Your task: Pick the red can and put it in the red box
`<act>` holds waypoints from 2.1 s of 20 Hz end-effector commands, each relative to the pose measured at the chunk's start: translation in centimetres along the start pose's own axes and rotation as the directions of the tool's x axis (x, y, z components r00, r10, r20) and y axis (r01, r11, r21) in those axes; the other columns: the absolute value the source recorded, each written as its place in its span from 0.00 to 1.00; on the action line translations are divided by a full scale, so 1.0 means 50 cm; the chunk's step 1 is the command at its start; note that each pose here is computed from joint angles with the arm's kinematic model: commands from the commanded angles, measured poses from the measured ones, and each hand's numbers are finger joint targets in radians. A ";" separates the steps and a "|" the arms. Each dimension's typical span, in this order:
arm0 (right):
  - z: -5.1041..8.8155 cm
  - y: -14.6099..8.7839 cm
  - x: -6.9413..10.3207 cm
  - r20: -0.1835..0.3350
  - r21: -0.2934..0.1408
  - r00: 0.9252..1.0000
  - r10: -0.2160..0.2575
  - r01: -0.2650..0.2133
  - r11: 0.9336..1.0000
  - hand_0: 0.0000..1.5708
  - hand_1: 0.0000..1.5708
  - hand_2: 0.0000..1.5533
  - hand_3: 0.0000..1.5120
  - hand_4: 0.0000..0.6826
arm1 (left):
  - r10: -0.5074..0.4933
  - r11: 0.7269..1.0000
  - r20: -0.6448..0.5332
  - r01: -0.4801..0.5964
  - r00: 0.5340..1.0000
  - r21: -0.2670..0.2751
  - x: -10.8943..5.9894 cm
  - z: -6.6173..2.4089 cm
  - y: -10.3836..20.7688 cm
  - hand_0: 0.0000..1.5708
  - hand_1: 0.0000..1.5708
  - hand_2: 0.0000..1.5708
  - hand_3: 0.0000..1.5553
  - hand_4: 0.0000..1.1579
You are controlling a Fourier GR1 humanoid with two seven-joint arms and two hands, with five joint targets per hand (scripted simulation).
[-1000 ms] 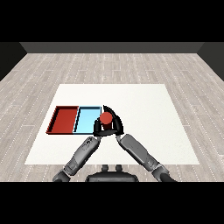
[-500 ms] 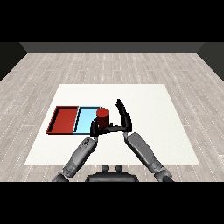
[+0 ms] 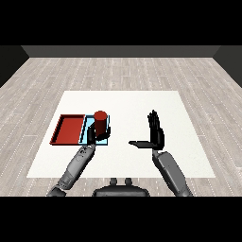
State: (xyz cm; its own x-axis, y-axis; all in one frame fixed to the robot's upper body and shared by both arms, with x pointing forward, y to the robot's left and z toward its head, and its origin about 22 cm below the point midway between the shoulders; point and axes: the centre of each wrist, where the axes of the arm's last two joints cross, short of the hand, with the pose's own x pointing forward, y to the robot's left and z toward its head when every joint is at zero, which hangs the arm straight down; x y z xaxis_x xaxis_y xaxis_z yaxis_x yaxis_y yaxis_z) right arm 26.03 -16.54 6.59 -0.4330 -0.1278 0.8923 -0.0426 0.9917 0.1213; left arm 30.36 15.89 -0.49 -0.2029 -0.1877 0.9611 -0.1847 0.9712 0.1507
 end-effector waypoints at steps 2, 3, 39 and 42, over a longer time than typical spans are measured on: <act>0.053 -0.109 -0.020 -0.051 -0.103 0.995 0.085 -0.090 0.991 0.00 0.00 0.00 0.00 0.00 | -0.126 0.990 0.022 0.124 0.992 0.066 0.005 -0.032 0.135 1.00 1.00 1.00 0.94 0.96; 0.078 -0.121 -0.014 -0.065 -0.086 0.994 0.090 -0.095 0.992 0.00 0.00 0.00 0.00 0.00 | -0.143 0.988 0.016 0.142 0.990 0.060 0.002 -0.047 0.142 1.00 1.00 1.00 0.95 0.96; 0.041 -0.217 -0.115 -0.144 -0.176 0.973 0.180 -0.204 0.963 0.00 0.00 0.00 0.00 0.00 | -0.294 0.863 -0.782 0.505 0.549 0.030 -0.203 -0.082 0.417 0.00 0.00 0.00 0.00 0.00; 0.018 -0.184 -0.112 -0.146 -0.186 0.978 0.151 -0.177 0.966 0.00 0.00 0.00 0.00 0.00 | -0.301 0.859 -0.776 0.510 0.554 0.031 -0.191 -0.104 0.406 0.00 0.00 0.00 0.00 0.00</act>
State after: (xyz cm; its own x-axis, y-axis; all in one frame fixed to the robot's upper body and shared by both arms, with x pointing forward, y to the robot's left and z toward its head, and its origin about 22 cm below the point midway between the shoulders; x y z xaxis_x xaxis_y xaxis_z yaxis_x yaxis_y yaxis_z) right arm 27.81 -25.74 -0.09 -0.2928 0.0329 0.9556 0.2082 0.9776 0.0301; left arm 32.84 38.15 -6.13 0.6798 -0.2968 0.6707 -0.3038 0.7183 0.6259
